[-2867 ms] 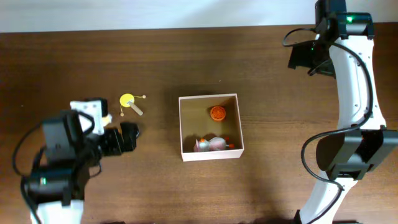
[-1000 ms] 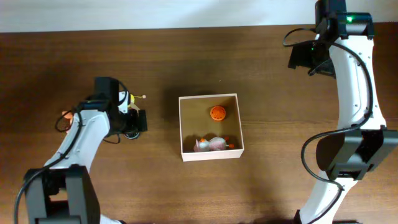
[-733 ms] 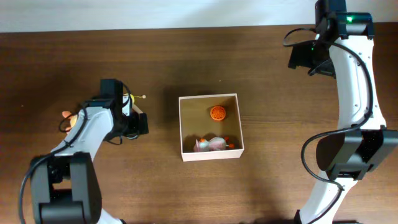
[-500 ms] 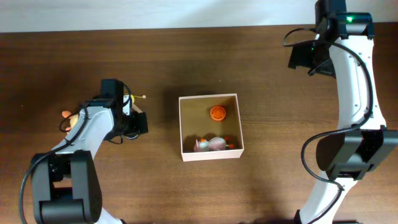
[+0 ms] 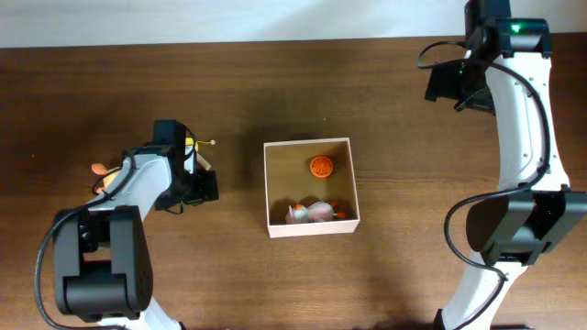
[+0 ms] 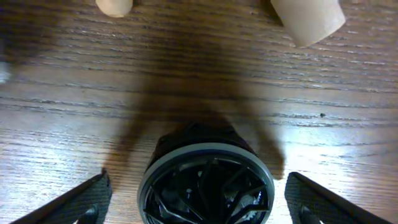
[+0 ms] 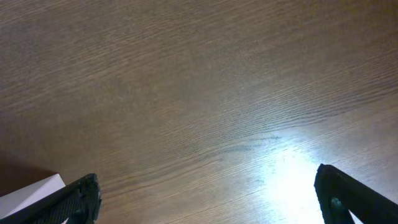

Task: Pack container
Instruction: 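Lift the black puck with left gripper and swing toward the box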

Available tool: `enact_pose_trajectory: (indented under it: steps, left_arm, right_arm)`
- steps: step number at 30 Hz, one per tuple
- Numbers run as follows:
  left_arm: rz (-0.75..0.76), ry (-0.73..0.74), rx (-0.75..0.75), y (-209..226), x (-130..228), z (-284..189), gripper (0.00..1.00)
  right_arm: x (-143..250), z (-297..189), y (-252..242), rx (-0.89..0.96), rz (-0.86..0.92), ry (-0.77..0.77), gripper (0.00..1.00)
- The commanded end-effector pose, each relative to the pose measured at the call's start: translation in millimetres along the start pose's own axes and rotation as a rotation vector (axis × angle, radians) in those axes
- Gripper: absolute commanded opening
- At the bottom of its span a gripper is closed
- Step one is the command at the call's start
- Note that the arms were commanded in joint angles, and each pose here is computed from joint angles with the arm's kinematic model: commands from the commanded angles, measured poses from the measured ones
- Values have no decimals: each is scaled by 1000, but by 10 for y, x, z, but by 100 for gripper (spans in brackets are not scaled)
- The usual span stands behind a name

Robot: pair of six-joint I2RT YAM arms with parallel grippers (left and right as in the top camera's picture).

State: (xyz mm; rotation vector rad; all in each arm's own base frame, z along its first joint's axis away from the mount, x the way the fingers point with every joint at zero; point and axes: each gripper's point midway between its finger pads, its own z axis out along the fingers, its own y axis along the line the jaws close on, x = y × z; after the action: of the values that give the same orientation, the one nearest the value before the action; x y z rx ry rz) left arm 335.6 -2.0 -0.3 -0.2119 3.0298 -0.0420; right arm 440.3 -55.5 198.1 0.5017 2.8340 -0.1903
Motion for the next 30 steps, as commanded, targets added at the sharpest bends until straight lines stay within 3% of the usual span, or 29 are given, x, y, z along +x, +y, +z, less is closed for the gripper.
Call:
enact_pose_trajectory:
  steps: [1, 12, 21, 30]
  left_arm:
    - [-5, -13, 0, -14, -62, 10, 79]
    - [-6, -28, 2, -20, -99, 9, 48]
    - [-32, -18, 3, -30, -128, -72, 40]
    - [-30, -81, 10, -92, -532, -578, 37]
  right_arm:
    - [-50, -98, -44, 5, 21, -32, 99]
    - [-47, -99, -31, 4, 18, -32, 99]
    - [-47, -101, -31, 4, 18, -33, 99]
    - [-47, -98, -32, 4, 19, -32, 99]
